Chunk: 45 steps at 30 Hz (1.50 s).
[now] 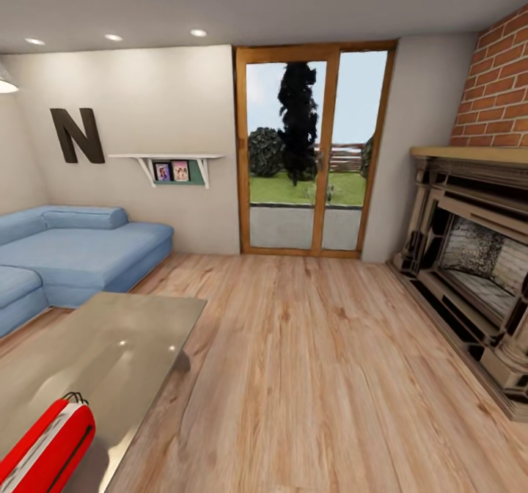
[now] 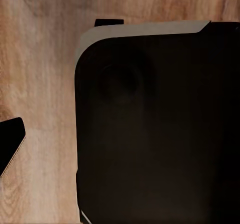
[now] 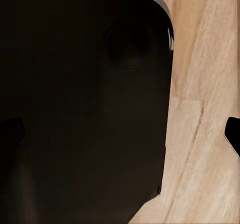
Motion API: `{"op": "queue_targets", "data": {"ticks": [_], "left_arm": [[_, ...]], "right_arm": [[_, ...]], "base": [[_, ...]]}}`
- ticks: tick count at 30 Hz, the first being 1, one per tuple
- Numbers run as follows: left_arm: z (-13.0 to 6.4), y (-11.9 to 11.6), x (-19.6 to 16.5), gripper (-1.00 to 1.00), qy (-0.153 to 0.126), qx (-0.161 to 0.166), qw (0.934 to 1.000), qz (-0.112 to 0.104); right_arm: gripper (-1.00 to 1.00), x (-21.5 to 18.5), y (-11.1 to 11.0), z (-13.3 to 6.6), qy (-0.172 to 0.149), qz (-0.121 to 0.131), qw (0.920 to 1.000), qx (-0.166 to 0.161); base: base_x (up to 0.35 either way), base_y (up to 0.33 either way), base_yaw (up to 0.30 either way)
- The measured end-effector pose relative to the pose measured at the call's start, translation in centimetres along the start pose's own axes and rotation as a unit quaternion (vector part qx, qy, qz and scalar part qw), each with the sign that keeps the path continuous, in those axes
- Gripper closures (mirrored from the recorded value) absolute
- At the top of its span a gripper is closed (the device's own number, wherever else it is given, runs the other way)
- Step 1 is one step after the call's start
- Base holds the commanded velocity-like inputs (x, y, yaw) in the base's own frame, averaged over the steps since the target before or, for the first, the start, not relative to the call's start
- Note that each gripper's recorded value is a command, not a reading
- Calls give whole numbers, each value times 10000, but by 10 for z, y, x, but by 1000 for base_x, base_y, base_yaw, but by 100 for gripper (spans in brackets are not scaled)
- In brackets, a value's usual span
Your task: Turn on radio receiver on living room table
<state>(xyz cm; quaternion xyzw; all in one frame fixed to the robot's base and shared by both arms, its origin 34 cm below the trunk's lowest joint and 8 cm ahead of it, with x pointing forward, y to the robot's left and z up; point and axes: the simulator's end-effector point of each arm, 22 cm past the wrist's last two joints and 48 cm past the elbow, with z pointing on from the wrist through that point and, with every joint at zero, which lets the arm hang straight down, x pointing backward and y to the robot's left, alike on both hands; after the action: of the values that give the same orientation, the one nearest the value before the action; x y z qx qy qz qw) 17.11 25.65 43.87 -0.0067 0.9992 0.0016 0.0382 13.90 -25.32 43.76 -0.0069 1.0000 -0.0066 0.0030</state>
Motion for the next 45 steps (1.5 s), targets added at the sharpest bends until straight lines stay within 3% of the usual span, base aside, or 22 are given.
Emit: {"op": "queue_targets", "data": {"ticks": [13,28,45], "left_arm": [[0,-1,0,-100,-8,6,10000,4],[0,-1,0,-100,-8,8,10000,8],[0,0,0,-100,-8,0,10000,0]], "right_arm": [[-100,0,0,0,-5,3,10000,2],[-100,0,0,0,-3,9,10000,2],[-100,0,0,0,0,8,10000,2]], "base": [[302,0,-45],[32,0,-253],[277,-95,-13]]}}
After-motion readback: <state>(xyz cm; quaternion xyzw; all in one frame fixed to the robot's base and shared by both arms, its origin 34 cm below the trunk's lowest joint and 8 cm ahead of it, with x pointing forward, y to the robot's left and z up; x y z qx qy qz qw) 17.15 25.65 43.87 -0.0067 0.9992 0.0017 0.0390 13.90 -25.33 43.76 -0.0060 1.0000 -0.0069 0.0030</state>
